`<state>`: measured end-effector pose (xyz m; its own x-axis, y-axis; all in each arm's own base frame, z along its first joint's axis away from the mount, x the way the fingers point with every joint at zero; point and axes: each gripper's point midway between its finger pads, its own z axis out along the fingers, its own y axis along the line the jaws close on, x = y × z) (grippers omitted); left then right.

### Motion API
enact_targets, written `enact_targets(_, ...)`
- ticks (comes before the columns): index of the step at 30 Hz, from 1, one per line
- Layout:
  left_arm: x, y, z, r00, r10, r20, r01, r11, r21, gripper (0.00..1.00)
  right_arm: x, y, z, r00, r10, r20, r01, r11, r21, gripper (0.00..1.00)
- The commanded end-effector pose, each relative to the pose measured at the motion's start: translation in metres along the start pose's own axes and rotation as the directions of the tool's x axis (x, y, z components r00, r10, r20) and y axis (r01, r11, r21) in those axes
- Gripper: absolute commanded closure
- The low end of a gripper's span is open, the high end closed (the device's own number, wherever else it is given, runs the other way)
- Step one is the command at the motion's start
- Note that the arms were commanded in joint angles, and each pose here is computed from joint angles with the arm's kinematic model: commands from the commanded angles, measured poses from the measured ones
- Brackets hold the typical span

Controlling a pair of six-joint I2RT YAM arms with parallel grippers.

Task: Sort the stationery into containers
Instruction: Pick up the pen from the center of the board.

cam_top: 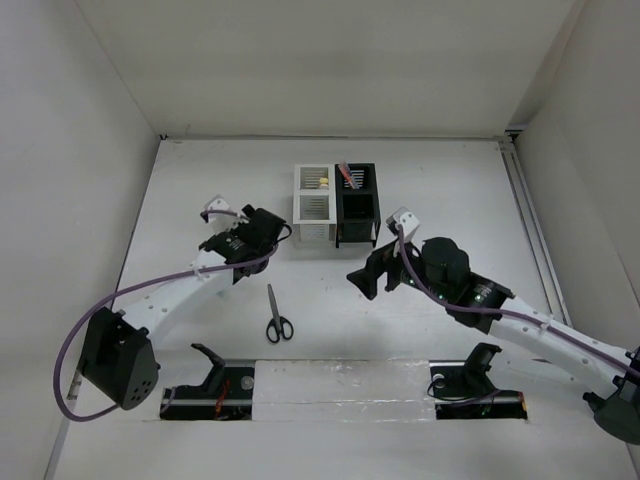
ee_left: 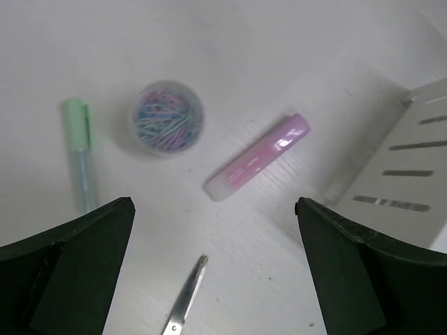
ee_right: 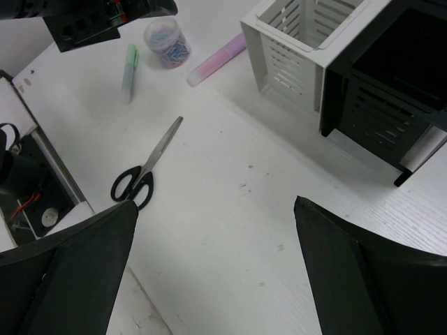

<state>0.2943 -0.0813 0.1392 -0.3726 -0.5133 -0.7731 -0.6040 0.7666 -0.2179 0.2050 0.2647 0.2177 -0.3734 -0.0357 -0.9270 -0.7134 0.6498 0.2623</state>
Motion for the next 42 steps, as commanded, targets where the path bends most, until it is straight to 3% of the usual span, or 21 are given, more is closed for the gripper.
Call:
enact_targets(1,0.005,0.054,-0.006,0.989,-0.144,0.037,0.148,0.974,-0.172,0.00,-0.034,0.021,-0.001,0.996,-0.022,0.092,0.030,0.996,-0.086,0.00)
enact_targets(5,0.022,0.078,-0.007,0.976,-0.217,-0.010,0.208,0.949,-0.236,0.00,-0.037,0.033,-0.001,0.994,-0.025,0.104,0.039,0.989,-0.140,0.00)
enact_targets(10,0.048,0.105,0.010,0.953,-0.265,-0.149,0.216,0.934,-0.284,0.04,-0.035,0.046,-0.001,0.994,-0.018,0.106,0.040,0.978,-0.203,0.00)
enact_targets(14,0.049,0.111,0.010,0.958,-0.250,-0.143,0.199,0.933,-0.302,0.04,-0.032,0.050,-0.003,0.995,-0.020,0.101,0.042,0.973,-0.228,0.00)
enact_targets(26,0.076,0.129,0.025,0.965,-0.196,-0.176,0.099,0.888,-0.449,0.20,-0.027,0.057,-0.009,0.994,-0.014,0.112,0.045,0.959,-0.281,0.00)
enact_targets(42,0.078,0.145,0.045,0.951,-0.246,-0.190,0.115,0.846,-0.521,0.39,-0.029,0.061,-0.016,0.991,-0.015,0.136,0.057,0.951,-0.305,0.00)
